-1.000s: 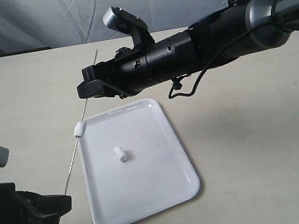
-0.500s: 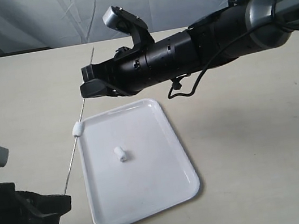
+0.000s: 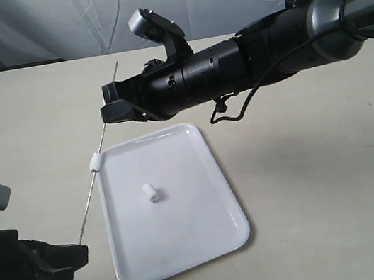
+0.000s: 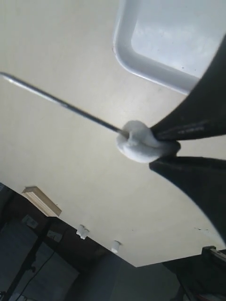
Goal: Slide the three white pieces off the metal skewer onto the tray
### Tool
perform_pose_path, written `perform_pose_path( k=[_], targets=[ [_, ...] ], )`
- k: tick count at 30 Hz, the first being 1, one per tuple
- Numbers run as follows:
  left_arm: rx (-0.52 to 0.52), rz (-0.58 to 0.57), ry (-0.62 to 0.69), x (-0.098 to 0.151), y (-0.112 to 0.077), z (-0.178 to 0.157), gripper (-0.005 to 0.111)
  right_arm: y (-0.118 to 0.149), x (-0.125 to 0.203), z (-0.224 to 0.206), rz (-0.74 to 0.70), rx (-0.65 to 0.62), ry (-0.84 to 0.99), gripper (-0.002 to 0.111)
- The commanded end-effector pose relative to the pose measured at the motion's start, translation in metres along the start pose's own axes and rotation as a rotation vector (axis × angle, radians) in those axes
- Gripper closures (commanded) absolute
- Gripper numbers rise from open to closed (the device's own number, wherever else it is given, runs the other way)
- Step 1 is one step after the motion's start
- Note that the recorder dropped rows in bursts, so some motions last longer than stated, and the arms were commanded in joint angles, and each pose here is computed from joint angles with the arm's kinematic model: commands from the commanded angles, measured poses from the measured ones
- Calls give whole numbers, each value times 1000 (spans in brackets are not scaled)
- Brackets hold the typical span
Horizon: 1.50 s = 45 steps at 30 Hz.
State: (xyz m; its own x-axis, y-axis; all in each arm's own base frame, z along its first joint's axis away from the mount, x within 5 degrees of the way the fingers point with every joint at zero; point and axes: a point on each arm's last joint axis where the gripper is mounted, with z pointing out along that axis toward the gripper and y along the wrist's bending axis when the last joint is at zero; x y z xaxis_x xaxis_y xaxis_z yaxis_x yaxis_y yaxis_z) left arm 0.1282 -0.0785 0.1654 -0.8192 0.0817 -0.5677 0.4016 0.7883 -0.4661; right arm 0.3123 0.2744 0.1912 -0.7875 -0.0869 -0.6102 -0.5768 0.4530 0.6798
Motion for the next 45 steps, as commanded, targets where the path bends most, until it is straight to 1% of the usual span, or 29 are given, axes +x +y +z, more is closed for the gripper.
perform_pose_path(
  k=[1, 3, 6, 16, 23, 30, 33, 39, 45],
  targets=[
    [-2, 1, 3, 2, 0, 0, 107, 3, -4, -3, -20, -9, -10, 79],
    [-4, 1, 3, 2, 0, 0, 107, 4, -4, -3, -20, -17, -8, 73],
    [-4, 1, 3, 2, 0, 0, 107, 4, -3, -3, -20, -18, -8, 70],
    [6, 1, 6, 2, -1, 0, 107, 2, -8, -3, -26, 14, -26, 70],
    [8, 1, 7, 2, -1, 0, 107, 6, -16, -3, -17, 4, -47, 77],
    [8, 3, 7, 2, -1, 0, 107, 6, -16, -3, 0, -2, -45, 96],
    [8, 3, 7, 2, -1, 0, 107, 6, -16, -3, 0, -2, -45, 96],
    [6, 3, 6, 2, -1, 0, 107, 3, -21, -8, -2, 41, -72, 96],
    [14, 3, 9, 2, -1, 0, 107, -5, -42, -33, 1, 70, -149, 96]
  ],
)
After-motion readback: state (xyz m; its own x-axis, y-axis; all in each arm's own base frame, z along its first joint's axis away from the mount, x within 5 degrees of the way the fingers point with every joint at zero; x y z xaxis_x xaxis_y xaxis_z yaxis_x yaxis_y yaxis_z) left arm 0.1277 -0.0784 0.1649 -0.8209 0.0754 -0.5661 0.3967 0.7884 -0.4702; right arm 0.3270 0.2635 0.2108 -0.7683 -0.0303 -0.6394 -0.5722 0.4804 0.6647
